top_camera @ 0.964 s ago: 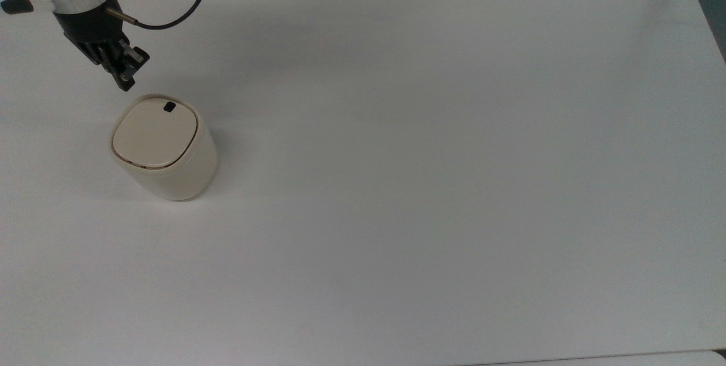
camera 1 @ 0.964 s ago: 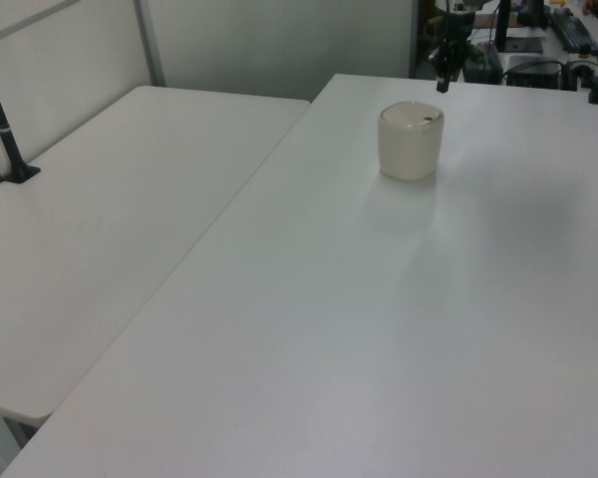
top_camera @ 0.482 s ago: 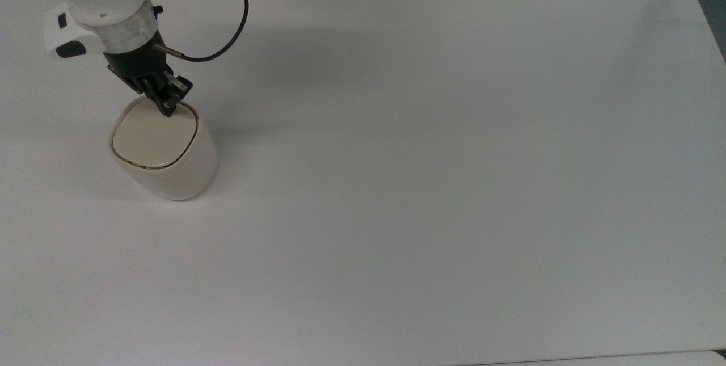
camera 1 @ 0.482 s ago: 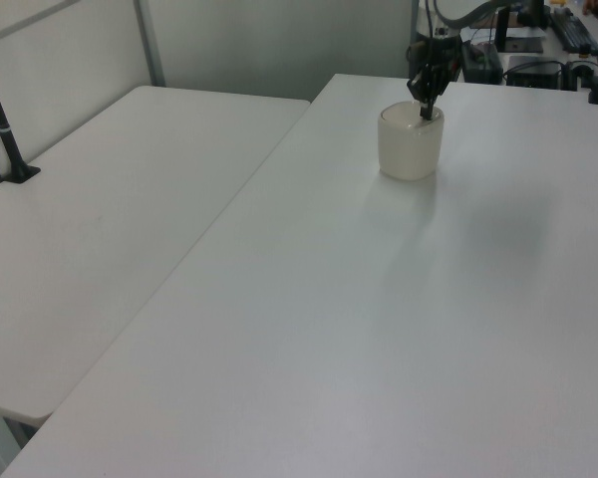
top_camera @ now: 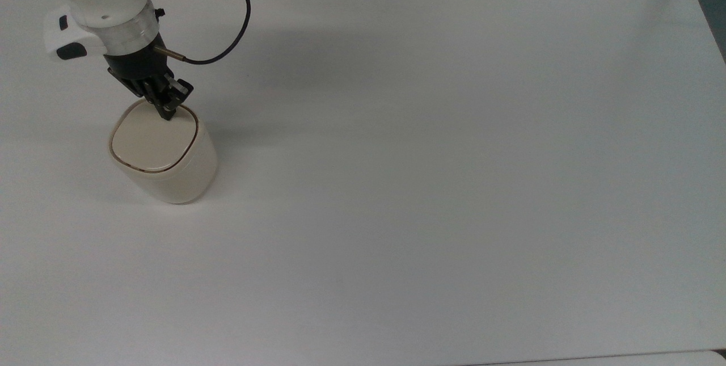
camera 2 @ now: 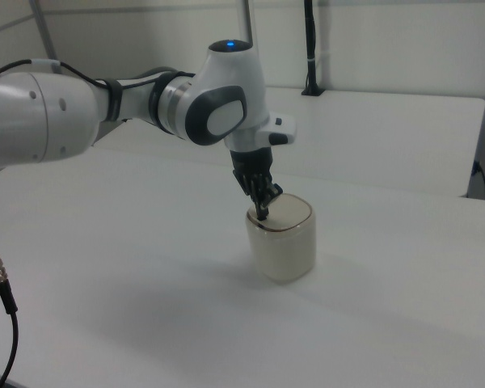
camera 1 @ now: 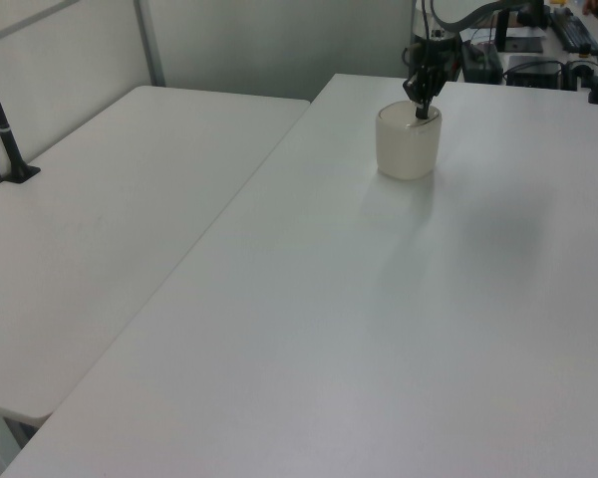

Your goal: Open the trash bin

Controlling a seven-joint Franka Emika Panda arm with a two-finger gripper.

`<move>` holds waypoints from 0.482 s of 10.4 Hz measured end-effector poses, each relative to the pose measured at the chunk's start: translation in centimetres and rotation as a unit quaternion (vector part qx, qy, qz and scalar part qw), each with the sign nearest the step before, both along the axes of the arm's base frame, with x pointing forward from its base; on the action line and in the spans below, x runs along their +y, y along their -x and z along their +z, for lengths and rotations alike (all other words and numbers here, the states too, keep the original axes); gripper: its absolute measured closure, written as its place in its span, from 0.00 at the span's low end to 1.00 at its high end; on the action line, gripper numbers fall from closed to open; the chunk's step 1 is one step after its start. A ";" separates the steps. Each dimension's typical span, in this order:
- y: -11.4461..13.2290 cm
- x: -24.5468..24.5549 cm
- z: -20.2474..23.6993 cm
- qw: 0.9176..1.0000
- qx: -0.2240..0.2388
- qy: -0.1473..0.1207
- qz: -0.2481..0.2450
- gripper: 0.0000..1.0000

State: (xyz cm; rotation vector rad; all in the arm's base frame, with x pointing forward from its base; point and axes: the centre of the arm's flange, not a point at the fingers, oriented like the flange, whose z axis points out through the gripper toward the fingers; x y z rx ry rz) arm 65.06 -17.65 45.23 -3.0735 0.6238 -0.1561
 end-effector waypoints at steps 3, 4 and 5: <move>1.1 6.3 5.8 0.998 0.020 0.011 0.053 0.99; 2.2 9.6 8.5 0.996 0.030 0.022 0.081 0.99; 3.4 12.3 11.0 0.994 0.032 0.028 0.102 0.98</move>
